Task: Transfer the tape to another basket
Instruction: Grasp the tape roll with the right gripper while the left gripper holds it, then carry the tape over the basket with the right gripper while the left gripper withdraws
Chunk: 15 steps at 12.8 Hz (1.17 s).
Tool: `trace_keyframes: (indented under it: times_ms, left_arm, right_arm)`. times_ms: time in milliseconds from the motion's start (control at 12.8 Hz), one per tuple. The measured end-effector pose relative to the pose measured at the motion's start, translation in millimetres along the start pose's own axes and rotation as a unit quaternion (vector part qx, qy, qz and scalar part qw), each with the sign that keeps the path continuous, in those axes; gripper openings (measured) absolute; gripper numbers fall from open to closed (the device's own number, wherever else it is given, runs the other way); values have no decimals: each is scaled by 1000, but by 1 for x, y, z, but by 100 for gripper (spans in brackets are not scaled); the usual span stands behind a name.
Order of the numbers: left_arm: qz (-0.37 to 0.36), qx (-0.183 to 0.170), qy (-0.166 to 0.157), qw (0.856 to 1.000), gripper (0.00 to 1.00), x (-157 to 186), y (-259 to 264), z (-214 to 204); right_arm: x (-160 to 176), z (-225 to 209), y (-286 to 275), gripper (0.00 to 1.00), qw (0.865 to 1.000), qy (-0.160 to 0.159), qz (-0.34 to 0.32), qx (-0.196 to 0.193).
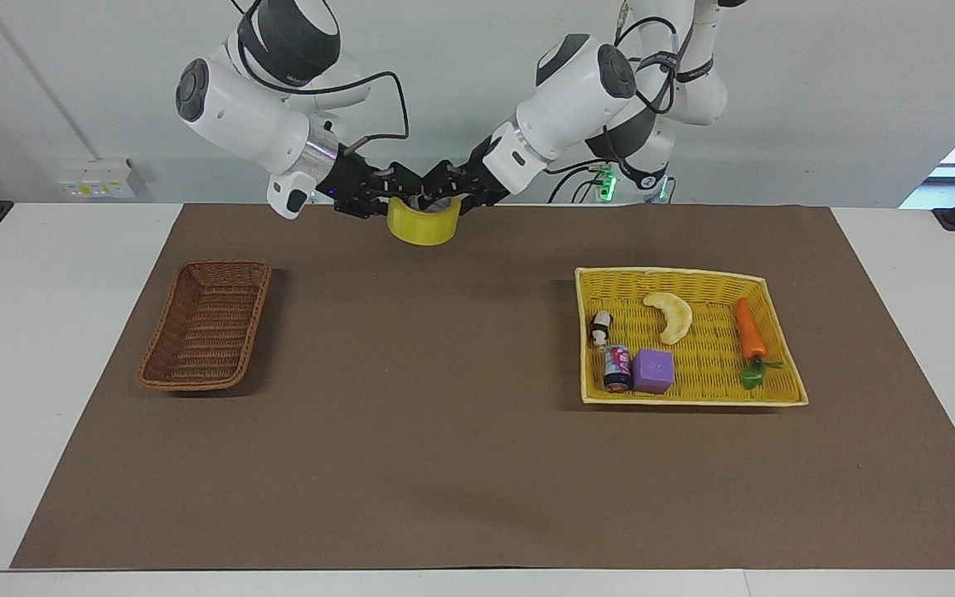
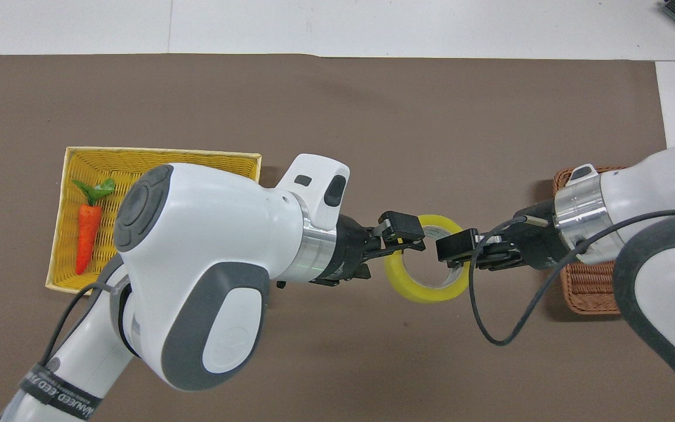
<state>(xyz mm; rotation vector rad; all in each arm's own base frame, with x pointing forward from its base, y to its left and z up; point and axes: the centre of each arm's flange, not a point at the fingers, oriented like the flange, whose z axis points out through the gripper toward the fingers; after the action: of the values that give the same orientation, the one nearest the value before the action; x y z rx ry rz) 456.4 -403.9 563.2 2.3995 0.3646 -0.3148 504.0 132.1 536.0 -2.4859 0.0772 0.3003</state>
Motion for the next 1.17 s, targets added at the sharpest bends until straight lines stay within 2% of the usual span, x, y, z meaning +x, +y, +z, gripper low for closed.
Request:
trace_keyframes:
  times_ms: [312,545,701,857,1013,1169]
  left_arm:
    - [-21,3,1,1000,100,31,-27,-49]
    - [-21,4,11,1000,100,34,-32,-67]
    - [-18,50,38,998,100,50,-50,-81]
    - [-7,98,64,993,100,77,-81,-106]
    - [29,140,86,986,100,106,-116,-138]
    - [76,177,105,976,100,133,-155,-176]
  right_arm:
    - [8,-21,35,23,999,17,-21,-37]
    - [12,-44,81,19,993,26,-49,-103]
    - [15,-61,125,14,989,25,-66,-133]
    - [23,-75,183,14,986,31,-70,-145]
    - [40,-80,236,14,985,52,-65,-151]
    - [52,-74,270,13,984,54,-51,-161]
